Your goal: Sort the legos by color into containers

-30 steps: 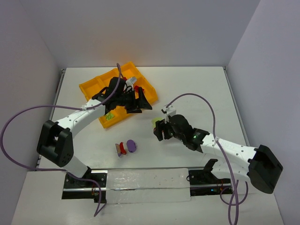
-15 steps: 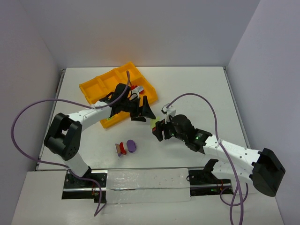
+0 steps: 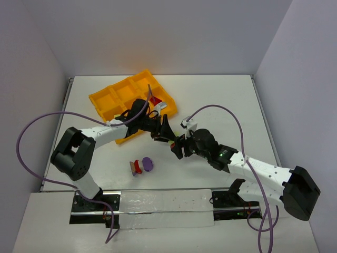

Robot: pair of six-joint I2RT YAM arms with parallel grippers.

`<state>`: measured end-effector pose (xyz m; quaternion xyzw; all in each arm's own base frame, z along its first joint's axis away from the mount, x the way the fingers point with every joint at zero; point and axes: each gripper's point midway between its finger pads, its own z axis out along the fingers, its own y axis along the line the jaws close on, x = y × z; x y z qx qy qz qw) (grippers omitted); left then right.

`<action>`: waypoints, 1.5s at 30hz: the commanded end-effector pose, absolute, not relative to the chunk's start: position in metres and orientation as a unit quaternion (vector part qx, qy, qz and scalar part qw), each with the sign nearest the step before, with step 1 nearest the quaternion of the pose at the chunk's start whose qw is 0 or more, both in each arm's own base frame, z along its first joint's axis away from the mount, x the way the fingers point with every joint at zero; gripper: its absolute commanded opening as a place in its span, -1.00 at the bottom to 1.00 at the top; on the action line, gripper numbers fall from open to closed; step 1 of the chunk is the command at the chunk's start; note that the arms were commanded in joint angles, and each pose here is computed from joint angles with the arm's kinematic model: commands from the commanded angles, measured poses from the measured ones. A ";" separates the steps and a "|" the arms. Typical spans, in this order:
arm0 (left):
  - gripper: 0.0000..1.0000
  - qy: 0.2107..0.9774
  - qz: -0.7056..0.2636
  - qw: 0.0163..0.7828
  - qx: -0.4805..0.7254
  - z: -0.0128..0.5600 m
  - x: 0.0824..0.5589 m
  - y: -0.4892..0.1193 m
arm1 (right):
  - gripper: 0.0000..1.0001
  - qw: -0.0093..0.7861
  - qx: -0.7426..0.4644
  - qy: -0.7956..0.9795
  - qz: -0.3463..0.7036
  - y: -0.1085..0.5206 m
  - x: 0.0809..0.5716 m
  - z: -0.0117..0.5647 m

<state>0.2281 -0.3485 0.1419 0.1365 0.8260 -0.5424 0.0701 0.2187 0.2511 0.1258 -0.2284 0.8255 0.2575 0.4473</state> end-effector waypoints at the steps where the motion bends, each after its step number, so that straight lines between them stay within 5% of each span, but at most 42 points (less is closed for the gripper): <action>1: 0.14 0.794 -0.580 0.077 0.166 0.159 0.224 -0.360 | -0.47 0.481 -0.230 0.800 0.277 0.264 0.228 0.153; 4: -0.24 0.791 -0.584 0.078 0.168 0.159 0.224 -0.362 | -0.48 0.480 -0.230 0.800 0.277 0.265 0.228 0.153; 6: -0.73 0.793 -0.582 0.078 0.162 0.159 0.226 -0.364 | -0.49 0.479 -0.228 0.803 0.273 0.263 0.228 0.150; 8: -0.99 0.801 -0.574 0.074 0.154 0.153 0.228 -0.363 | -0.51 0.480 -0.222 0.805 0.268 0.261 0.230 0.147; 22: -1.00 0.864 -0.482 0.135 0.060 0.127 0.284 -0.338 | -0.67 0.472 -0.195 0.822 0.250 0.246 0.227 0.129; 38: -1.00 0.850 -0.488 0.197 -0.009 0.156 0.318 -0.304 | -0.69 0.454 -0.184 0.842 0.226 0.246 0.234 0.111; 42: -1.00 0.848 -0.487 0.207 -0.016 0.161 0.321 -0.295 | -0.53 0.426 -0.162 0.870 0.187 0.240 0.244 0.091; 45: -1.00 0.846 -0.489 0.212 -0.016 0.165 0.320 -0.289 | -0.19 0.393 -0.157 0.889 0.178 0.241 0.245 0.072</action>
